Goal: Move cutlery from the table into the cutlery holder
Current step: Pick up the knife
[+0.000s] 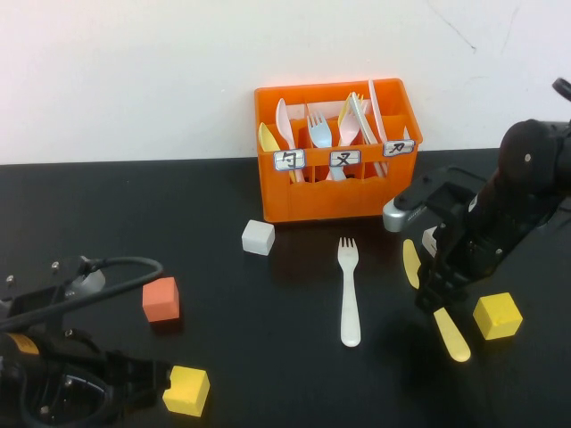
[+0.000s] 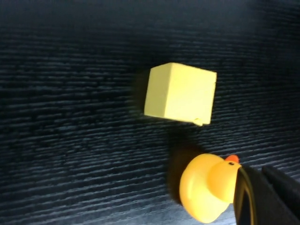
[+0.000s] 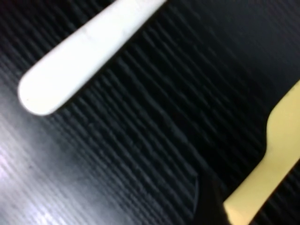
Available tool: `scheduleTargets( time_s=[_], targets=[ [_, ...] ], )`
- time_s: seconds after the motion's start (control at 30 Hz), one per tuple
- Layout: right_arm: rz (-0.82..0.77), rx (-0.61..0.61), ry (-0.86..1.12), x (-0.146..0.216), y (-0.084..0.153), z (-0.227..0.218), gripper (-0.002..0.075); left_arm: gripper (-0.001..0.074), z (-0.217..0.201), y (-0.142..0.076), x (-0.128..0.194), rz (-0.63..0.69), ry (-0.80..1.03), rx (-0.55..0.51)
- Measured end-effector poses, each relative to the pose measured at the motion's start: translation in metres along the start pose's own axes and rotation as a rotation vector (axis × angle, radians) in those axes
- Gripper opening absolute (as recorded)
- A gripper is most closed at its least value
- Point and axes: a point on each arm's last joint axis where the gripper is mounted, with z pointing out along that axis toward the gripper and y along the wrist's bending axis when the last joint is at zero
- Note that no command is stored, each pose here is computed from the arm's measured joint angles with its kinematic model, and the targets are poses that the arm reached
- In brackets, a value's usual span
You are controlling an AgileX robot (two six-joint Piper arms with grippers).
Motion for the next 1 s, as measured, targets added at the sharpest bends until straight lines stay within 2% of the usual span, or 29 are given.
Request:
scheduleTargets(
  time_s=[0.53,0.67,0.87,1.0],
  targets=[
    [0.041,-0.004,0.027,0.000,-0.004,0.013,0.0404,-0.0001,0.000,-0.008,-0.003,0.008,-0.033,0.081],
    [0.038,-0.005,0.034,0.000,-0.004,0.013,0.0370,-0.0001,-0.001,-0.009,-0.004,0.015,-0.045,0.101],
    [0.006,0.009,0.057,0.000,-0.002,0.015,0.0350,-0.0001,-0.001,-0.010,-0.006,0.018,-0.060,0.112],
    [-0.055,0.047,0.086,-0.005,0.008,0.018,0.0349,-0.0001,-0.001,-0.010,-0.006,0.033,-0.063,0.111]
  ],
)
